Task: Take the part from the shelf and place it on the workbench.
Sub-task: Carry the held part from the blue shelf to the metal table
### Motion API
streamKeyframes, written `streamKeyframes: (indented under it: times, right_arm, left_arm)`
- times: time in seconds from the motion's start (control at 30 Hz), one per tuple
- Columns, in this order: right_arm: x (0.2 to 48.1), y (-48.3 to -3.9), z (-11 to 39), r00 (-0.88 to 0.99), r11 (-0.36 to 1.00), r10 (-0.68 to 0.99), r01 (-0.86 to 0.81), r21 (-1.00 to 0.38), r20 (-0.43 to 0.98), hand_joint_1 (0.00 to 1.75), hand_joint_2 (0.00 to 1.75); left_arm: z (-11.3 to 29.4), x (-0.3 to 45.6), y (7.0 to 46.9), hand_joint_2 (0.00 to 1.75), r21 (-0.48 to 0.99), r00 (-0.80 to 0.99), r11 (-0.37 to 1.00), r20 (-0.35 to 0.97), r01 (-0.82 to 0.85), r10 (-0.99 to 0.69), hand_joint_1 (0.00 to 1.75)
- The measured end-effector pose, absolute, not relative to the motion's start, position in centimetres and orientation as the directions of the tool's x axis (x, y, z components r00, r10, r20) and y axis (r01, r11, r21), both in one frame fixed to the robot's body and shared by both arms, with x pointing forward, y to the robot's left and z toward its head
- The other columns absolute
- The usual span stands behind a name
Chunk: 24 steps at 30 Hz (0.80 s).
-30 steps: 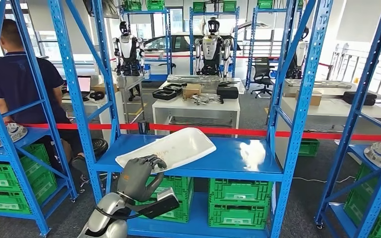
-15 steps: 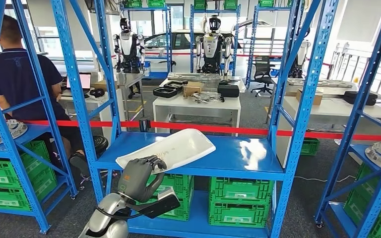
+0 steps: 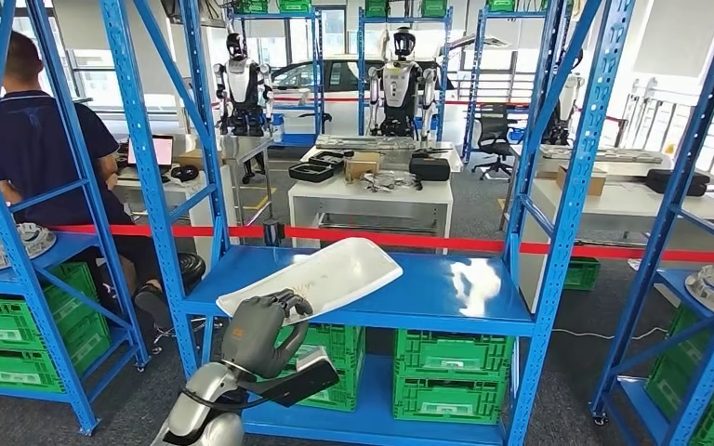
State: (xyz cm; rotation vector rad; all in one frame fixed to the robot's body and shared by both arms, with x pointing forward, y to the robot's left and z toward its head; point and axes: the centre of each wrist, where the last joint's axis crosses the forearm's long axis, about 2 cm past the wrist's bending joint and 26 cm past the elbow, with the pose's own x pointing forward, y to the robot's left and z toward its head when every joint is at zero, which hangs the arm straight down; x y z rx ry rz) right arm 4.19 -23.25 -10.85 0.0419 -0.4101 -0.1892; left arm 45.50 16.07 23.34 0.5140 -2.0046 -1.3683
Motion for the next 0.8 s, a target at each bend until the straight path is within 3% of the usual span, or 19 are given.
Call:
streamKeyframes:
  times: [0.8]
  right_arm:
    - [4.25,-22.93,-10.81,0.899,0.982,-0.186,0.166,0.084,0.396,0.00,0.00]
  left_arm:
    - [22.80,45.25,16.20,1.75,0.906,-0.736,0.406,0.355,0.120,-0.576,1.59]
